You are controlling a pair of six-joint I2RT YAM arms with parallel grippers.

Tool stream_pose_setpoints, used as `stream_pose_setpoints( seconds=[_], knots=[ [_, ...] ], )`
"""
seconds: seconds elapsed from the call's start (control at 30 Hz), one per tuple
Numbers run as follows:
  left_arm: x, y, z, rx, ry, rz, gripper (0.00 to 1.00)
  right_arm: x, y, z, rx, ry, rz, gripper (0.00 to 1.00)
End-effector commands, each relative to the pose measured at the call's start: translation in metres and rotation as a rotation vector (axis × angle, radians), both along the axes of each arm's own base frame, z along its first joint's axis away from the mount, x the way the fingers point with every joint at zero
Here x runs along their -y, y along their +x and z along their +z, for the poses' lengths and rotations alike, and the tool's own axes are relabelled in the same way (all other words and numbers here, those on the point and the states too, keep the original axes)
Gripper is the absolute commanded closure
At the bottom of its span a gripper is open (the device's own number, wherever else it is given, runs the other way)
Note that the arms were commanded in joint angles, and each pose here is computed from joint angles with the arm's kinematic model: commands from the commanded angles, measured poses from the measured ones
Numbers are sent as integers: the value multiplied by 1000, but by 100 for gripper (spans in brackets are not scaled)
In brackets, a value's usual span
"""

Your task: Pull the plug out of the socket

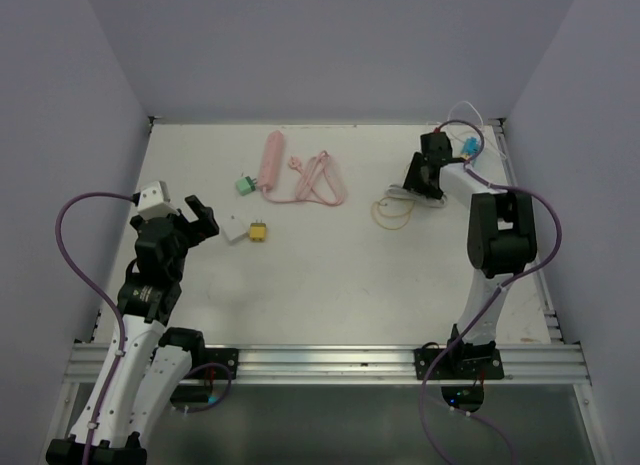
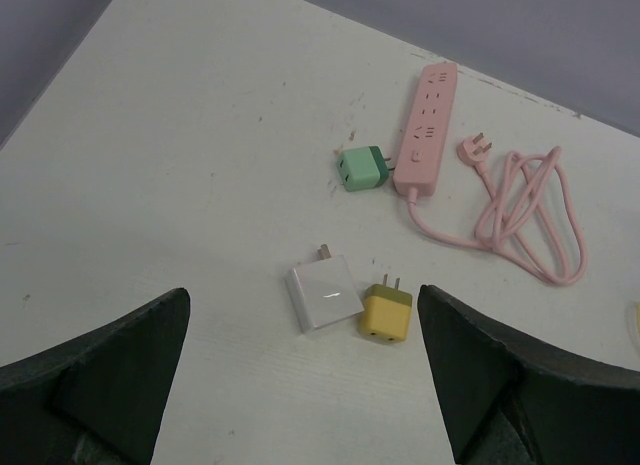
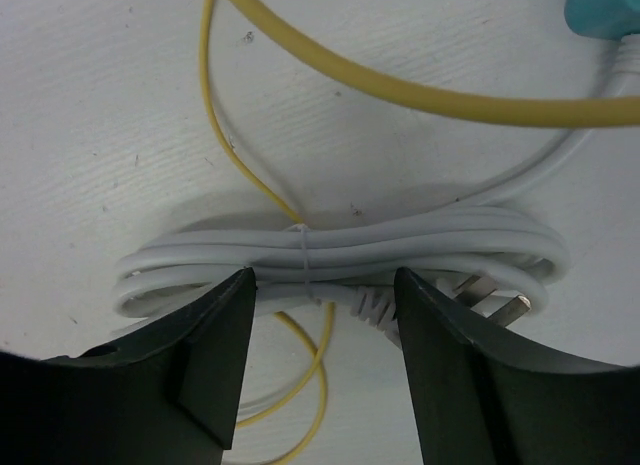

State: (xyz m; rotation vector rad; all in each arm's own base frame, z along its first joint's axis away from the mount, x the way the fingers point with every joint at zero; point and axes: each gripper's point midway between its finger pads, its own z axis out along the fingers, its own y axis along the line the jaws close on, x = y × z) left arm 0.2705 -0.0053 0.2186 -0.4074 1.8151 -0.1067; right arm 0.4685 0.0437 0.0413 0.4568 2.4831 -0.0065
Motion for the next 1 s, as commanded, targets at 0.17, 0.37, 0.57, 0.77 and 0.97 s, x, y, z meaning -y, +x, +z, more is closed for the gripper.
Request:
stream_pose_setpoints(
  seconds=[0.17,0.37,0.57,0.77,0.97],
  knots=[
    [0,3,2,17,21,-8,1,-24,-68,-51,-218,80,79,53],
    [1,3,2,17,20,-11,0,-56,-106,-49,-266,101,171,68],
    [1,3,0,10,21,-13,1,-93,-152,-47,-303,146,260,72],
    [1,3,-2,3,22,-13,0,-122,-206,-41,-341,180,329,77],
    [3,4,-5,-4,21,-25,1,-153,-294,-38,-423,202,438,76]
  ],
)
